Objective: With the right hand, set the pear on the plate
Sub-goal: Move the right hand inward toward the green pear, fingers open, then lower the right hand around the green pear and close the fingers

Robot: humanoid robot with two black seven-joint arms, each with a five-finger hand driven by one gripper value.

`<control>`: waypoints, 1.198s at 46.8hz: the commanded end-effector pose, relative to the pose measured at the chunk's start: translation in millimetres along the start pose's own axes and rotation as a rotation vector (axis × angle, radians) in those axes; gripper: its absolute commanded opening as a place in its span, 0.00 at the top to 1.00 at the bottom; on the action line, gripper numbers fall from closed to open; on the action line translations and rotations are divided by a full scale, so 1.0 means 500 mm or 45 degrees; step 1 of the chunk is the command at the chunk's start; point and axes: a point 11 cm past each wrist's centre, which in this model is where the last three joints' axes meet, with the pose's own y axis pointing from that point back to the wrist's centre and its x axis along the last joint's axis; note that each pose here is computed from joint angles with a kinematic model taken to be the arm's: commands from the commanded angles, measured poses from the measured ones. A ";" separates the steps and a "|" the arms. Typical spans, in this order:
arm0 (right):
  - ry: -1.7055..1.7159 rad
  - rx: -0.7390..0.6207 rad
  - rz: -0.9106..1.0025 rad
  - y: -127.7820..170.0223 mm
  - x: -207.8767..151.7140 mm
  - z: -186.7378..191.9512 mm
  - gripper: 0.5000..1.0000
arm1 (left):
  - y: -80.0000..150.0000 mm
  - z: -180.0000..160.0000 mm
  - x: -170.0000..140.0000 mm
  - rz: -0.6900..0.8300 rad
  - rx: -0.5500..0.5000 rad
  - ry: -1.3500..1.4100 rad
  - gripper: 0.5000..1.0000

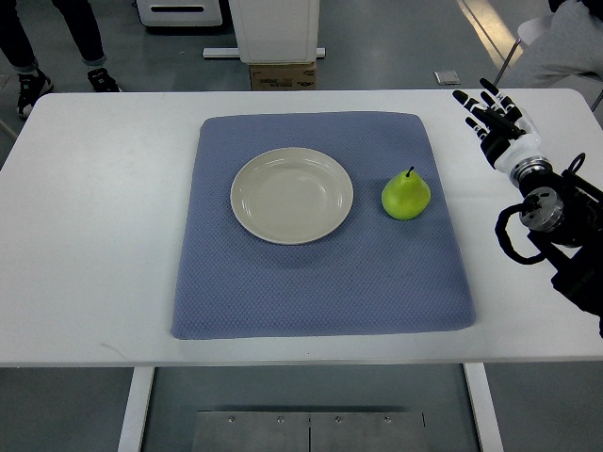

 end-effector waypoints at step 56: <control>0.878 0.011 -0.719 0.126 -0.052 -0.024 0.00 | 0.000 0.000 0.000 -0.001 0.000 0.001 0.00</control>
